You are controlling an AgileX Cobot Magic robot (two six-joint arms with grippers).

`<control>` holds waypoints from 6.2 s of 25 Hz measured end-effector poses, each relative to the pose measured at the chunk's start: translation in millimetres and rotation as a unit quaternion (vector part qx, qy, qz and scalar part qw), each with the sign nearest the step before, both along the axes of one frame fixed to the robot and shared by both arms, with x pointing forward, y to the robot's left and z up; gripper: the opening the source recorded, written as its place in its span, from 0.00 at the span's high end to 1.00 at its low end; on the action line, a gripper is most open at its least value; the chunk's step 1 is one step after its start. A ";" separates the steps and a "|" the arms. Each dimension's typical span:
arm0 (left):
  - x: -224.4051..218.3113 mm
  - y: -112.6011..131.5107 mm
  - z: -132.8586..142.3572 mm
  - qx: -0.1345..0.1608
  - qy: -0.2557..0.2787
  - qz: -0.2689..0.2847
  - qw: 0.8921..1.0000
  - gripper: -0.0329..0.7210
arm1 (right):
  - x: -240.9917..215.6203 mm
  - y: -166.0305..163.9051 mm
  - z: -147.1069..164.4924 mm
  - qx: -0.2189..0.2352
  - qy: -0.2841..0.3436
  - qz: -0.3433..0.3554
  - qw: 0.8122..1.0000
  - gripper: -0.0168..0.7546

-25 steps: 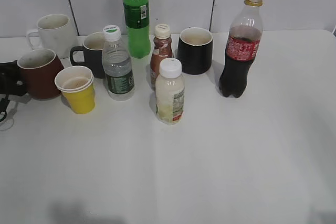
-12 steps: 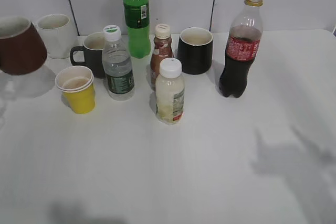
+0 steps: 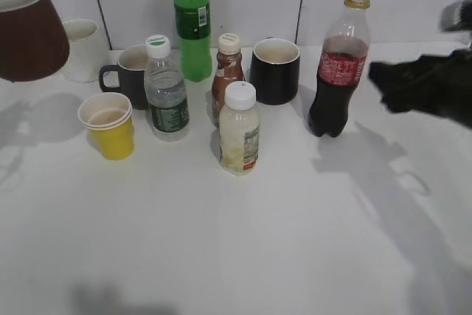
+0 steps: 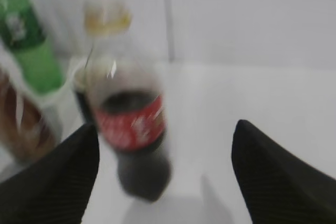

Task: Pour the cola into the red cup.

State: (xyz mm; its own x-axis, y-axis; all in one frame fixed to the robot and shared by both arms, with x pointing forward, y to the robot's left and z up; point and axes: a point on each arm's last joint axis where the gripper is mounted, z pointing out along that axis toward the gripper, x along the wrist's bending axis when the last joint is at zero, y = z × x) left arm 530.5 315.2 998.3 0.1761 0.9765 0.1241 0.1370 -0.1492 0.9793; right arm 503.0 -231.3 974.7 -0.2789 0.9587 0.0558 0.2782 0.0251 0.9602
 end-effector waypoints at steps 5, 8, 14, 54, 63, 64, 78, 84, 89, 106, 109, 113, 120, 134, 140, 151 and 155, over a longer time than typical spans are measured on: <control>-11.9 -10.6 19.6 0.002 -0.006 0.001 1.000 0.90 | 12.9 10.6 -38.8 0.011 0.001 0.038 0.999 0.19; -19.9 -13.1 22.1 -0.002 -0.008 0.002 1.000 0.90 | 20.5 14.2 -53.2 0.017 -0.010 0.047 0.999 0.15; -39.8 -13.1 11.8 -0.011 0.013 0.013 1.000 0.90 | 48.3 20.9 -66.6 0.019 -0.018 0.049 0.998 0.14; -52.9 -134.2 1.6 0.036 0.081 -0.213 0.973 0.90 | 29.3 105.7 58.3 -0.369 -0.143 0.264 0.879 0.35; -44.4 -172.9 -1.3 0.045 0.089 -0.265 0.959 0.90 | 23.5 114.1 58.9 -0.454 -0.192 0.299 0.817 0.35; -43.9 -176.0 -0.6 0.045 0.088 -0.268 0.958 0.90 | 23.5 114.1 58.9 -0.465 -0.198 0.301 0.809 0.35; -43.0 -186.8 8.1 0.044 0.073 -0.283 0.955 0.90 | 28.6 112.3 68.8 -0.550 -0.273 0.269 0.742 0.35; -42.9 -188.1 11.1 0.034 0.059 -0.287 0.955 0.90 | 29.8 111.7 71.8 -0.569 -0.291 0.256 0.725 0.35; -42.5 -188.6 13.3 0.022 0.051 -0.286 0.957 0.90 | 30.2 112.1 74.9 -0.587 -0.314 0.248 0.704 0.35; -41.6 -189.5 18.1 -0.002 0.032 -0.284 0.958 0.90 | 30.8 113.0 82.8 -0.643 -0.369 0.223 0.633 0.35; -41.6 -189.5 18.1 -0.002 0.032 -0.284 0.958 0.90 | 30.9 113.1 84.2 -0.644 -0.375 0.217 0.630 0.35; -41.6 -189.5 18.1 -0.002 0.032 -0.284 0.958 0.90 | 30.9 113.2 84.9 -0.648 -0.380 0.215 0.624 0.35; -41.6 -189.5 18.1 -0.002 0.032 -0.284 0.958 0.90 | 30.9 113.2 85.1 -0.650 -0.381 0.214 0.621 0.35; -41.7 -189.5 18.1 -0.002 0.032 -0.285 0.958 0.90 | 31.0 113.3 86.7 -0.650 -0.387 0.207 0.620 0.35; -41.7 -189.7 18.6 -0.003 0.029 -0.286 0.958 0.90 | 31.0 113.3 86.6 -0.645 -0.385 0.208 0.627 0.35; -39.6 -189.4 20.7 -0.030 0.015 -0.276 0.960 0.90 | 29.5 111.9 73.9 -0.554 -0.304 0.243 0.736 0.35; -36.5 -185.5 22.6 -0.041 0.008 -0.266 0.963 0.90 | 29.2 112.2 73.6 -0.486 -0.275 0.237 0.795 0.35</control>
